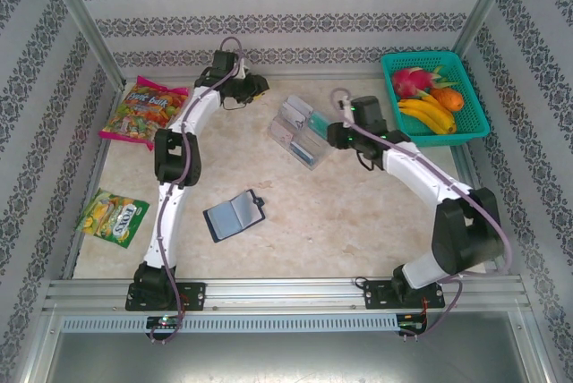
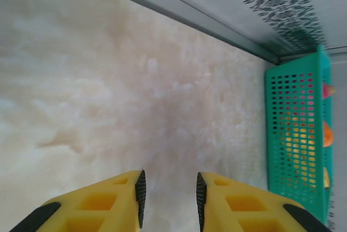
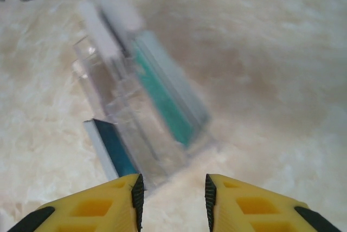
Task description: Put the credit cards into the card holder
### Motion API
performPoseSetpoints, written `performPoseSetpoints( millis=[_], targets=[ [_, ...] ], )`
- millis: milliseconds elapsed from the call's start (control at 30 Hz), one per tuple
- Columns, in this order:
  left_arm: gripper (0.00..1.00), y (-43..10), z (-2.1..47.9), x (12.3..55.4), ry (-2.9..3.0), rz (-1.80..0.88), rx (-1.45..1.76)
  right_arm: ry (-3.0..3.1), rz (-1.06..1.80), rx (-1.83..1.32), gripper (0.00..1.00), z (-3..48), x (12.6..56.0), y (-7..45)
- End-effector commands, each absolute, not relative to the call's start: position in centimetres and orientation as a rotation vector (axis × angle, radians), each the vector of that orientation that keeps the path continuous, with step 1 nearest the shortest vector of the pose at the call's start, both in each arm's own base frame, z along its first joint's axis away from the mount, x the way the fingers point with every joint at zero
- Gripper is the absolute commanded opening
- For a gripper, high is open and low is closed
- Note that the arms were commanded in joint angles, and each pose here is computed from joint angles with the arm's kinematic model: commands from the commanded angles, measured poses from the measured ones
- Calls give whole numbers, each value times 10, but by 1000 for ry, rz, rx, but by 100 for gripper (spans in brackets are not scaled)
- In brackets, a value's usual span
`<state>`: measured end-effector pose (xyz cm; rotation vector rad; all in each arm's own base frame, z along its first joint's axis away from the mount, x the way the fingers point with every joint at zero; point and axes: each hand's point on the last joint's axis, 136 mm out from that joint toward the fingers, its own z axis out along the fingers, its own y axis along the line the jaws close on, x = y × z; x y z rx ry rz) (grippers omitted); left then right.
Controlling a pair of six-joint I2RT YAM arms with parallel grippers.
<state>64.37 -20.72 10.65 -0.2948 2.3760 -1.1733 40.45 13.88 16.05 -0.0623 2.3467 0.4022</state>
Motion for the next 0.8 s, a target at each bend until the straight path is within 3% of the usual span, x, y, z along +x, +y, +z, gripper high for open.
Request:
performPoseSetpoints(
  millis=[0, 167, 400, 767],
  targets=[
    [35, -221, 101, 646, 2357, -1336, -321, 2355, 585, 187, 36, 156, 395, 131],
    [41, -233, 90, 651, 2344, -1262, -305, 2419, 607, 384, 37, 120, 400, 101],
    [42, -249, 67, 657, 2327, -1309, -361, 2435, 610, 530, 37, 85, 428, 85],
    [41, -256, 63, 635, 2404, -1310, -305, 2461, 928, 361, 37, 77, 509, 136]
  ],
)
